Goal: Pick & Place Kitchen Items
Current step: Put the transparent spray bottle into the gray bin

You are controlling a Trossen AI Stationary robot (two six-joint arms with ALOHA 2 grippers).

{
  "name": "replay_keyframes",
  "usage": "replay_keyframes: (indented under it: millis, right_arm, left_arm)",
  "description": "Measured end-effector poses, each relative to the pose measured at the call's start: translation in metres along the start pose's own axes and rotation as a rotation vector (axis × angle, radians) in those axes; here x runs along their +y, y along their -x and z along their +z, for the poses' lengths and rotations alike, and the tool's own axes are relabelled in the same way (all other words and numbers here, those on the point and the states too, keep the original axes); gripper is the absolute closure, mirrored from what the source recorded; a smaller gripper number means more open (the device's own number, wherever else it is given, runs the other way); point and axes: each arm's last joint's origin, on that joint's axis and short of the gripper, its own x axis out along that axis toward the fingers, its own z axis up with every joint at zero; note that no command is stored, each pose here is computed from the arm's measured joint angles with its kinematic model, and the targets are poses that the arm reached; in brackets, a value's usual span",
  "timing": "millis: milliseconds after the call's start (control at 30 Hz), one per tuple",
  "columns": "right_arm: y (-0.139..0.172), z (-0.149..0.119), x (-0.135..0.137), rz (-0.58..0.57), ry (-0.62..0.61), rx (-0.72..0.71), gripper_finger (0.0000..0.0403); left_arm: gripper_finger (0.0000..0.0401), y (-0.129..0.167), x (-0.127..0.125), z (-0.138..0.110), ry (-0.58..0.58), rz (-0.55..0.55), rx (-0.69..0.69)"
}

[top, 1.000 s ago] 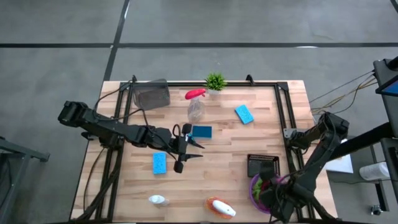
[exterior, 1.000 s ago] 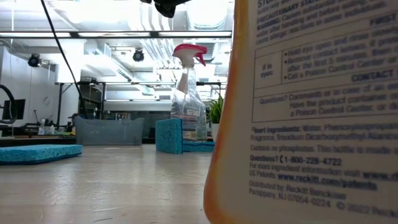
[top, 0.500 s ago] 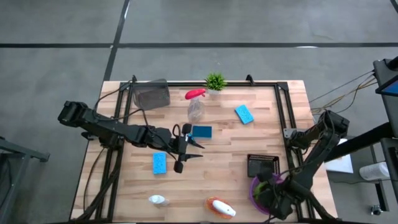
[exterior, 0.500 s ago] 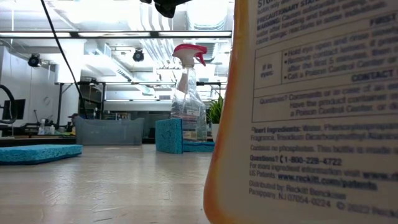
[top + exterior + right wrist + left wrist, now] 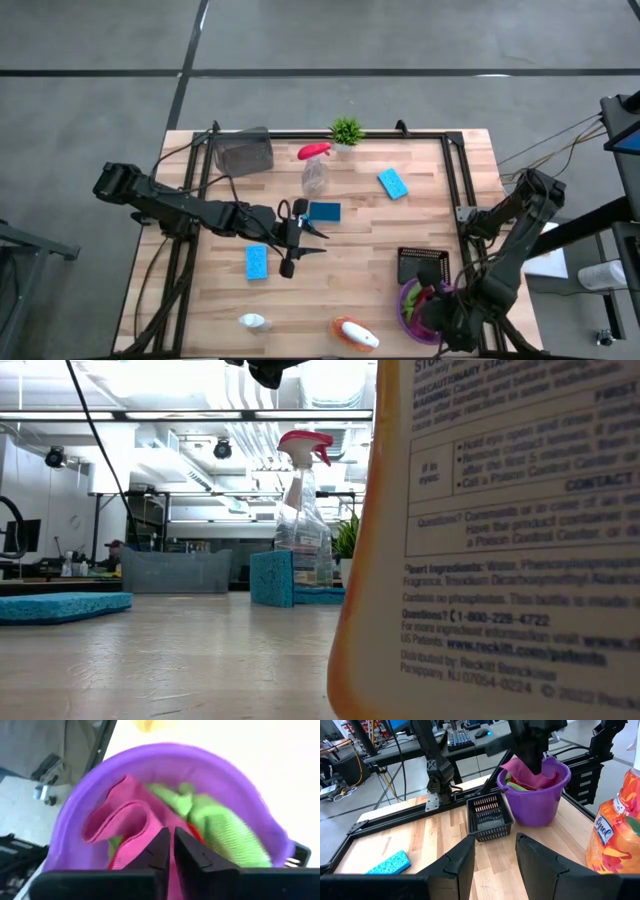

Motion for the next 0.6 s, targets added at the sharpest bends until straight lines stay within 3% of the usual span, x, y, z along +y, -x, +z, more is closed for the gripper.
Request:
replay_keyframes:
  millis: [133,367,600]
  right_arm:
    - [0.012,0.004,-0.002,-0.054,0.001,-0.049,0.0342]
    - [0.022,0.01,-0.001,-0.177,0.085,-0.177,0.0235]
    - [0.039,0.017,0.013,-0.311,0.292,-0.542,0.0158]
  left_arm:
    - [0.0257,0.0,0.0,0.0,0.0,-0.001,0.005]
    - [0.0257,0.0,0.0,-0.002,0.009,-0.005,0.021]
    - [0.0257,0.0,-0.002,-0.009,0.071,-0.017,0.097]
